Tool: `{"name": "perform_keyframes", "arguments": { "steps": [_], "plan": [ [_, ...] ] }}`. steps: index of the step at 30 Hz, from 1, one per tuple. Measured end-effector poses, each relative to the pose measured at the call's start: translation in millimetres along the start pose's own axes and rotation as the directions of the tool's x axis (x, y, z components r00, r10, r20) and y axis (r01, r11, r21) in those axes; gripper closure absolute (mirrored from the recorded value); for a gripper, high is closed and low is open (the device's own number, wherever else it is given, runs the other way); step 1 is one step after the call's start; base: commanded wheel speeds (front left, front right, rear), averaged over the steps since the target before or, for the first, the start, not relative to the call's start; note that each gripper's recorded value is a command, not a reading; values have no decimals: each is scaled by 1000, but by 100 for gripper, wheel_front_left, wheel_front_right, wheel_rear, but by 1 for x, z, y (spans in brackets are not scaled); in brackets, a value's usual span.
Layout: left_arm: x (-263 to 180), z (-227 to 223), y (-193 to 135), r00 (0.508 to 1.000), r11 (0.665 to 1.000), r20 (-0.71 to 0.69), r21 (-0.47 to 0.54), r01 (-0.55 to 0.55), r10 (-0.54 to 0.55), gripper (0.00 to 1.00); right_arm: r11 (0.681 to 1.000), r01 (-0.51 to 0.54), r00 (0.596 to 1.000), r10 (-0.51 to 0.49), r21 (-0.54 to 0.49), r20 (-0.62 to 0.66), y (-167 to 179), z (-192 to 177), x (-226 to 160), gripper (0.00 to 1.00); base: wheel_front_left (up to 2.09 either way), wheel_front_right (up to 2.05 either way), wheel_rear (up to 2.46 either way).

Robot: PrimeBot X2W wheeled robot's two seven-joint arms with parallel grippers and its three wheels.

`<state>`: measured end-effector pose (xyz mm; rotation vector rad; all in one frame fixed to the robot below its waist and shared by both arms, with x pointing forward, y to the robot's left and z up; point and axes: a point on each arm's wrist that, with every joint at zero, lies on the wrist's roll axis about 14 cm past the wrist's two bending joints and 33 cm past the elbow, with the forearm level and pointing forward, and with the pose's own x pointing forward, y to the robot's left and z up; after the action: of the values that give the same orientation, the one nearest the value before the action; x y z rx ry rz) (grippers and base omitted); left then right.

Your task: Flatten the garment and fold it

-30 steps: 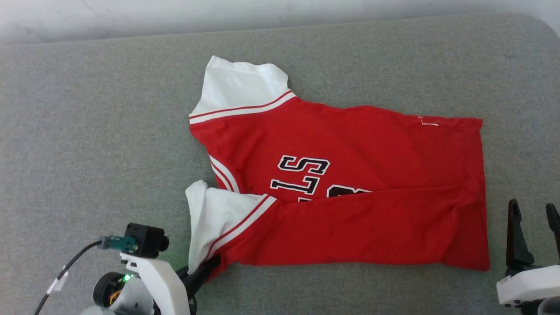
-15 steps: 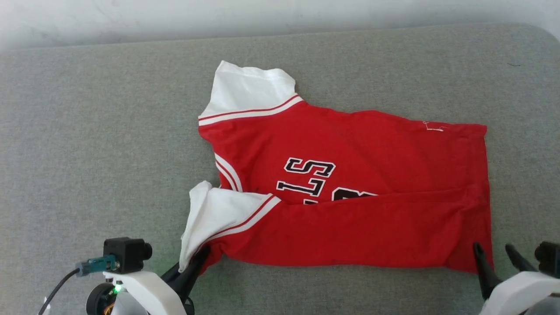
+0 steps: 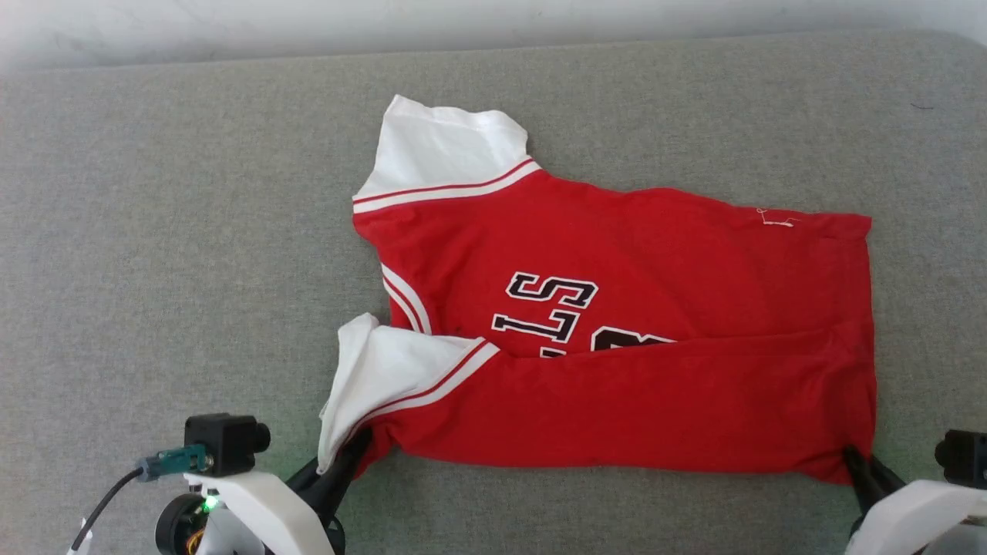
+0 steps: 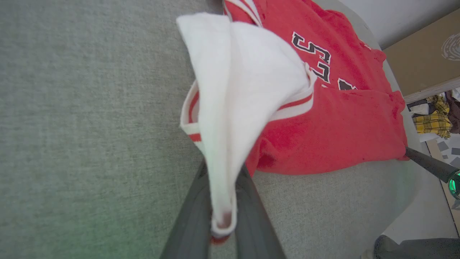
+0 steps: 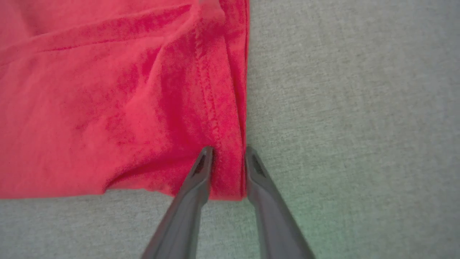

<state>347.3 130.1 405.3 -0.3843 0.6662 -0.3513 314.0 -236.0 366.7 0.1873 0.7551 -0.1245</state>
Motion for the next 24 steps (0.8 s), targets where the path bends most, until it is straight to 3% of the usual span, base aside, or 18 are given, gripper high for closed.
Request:
{"name": "perform_keyframes", "arguments": {
  "steps": [8,18,24],
  "plan": [
    [0,6,4,1000,1000,21,-22,-6,6,100,1000,10,998,-9,-18,55,-1,16,4,100,0,0,0],
    [-26,0,-1,1000,999,-20,-40,-15,14,100,998,31,987,-23,-49,156,-4,59,-22,100,0,0,0],
    [-50,-23,-10,994,995,-107,-96,-16,6,100,998,56,995,-53,-39,80,-17,42,-43,100,0,0,0]
  ]
}}
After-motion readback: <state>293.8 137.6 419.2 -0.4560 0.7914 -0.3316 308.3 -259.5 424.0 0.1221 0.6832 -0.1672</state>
